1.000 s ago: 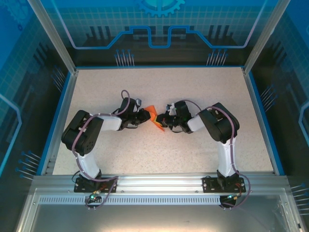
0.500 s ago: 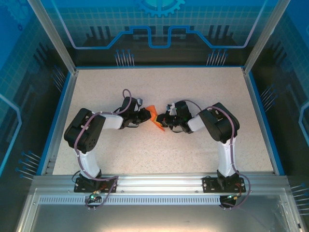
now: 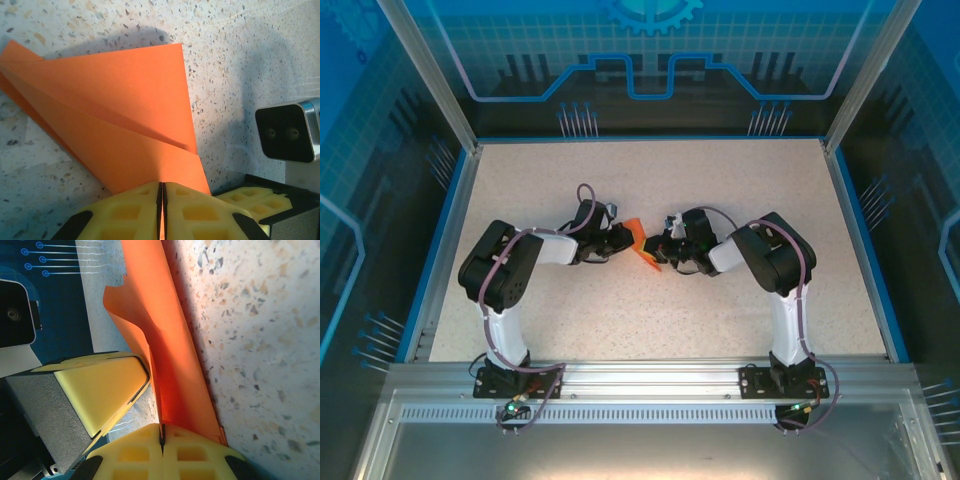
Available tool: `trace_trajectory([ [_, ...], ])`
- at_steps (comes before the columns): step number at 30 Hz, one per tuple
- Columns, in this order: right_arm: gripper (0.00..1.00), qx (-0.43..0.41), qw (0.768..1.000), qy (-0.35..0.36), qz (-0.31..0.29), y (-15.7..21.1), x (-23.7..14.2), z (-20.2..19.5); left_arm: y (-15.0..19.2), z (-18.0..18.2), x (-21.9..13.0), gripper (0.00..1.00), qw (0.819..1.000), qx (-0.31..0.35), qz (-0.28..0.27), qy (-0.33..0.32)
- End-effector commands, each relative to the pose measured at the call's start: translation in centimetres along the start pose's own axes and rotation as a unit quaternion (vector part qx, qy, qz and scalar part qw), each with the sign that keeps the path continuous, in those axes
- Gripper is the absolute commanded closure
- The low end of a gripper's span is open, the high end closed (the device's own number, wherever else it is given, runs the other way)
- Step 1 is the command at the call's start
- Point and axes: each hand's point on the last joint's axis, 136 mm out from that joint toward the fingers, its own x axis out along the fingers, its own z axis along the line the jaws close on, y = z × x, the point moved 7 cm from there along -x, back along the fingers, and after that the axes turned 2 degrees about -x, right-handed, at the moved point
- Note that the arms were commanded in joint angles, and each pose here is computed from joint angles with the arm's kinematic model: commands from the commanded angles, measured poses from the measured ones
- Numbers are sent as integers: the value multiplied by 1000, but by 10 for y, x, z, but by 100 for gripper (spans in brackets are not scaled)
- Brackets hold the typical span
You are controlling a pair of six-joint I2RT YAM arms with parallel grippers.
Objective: Fold a paper plane with a square sheet of paper (pick it up from the middle)
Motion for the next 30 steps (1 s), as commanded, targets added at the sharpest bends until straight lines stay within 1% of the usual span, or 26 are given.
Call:
trace_trajectory([
  [1,100,102,986,132,14,19,-7,-79,0,0,6,86,1000,16,7,-8],
  [14,100,102,985,135,18,20,-7,-79,2,8,14,89,999,16,25,-33],
  [20,100,88,988,129,20,16,-9,-69,3,13,14,90,997,10,43,-68],
  [26,85,40,991,125,32,13,-17,-43,8,19,11,90,994,9,60,-96],
  [27,83,24,992,117,32,7,-16,-32,8,20,12,90,993,10,62,-99],
  [30,80,2,993,109,46,7,-19,-22,8,21,13,90,993,8,65,-101],
])
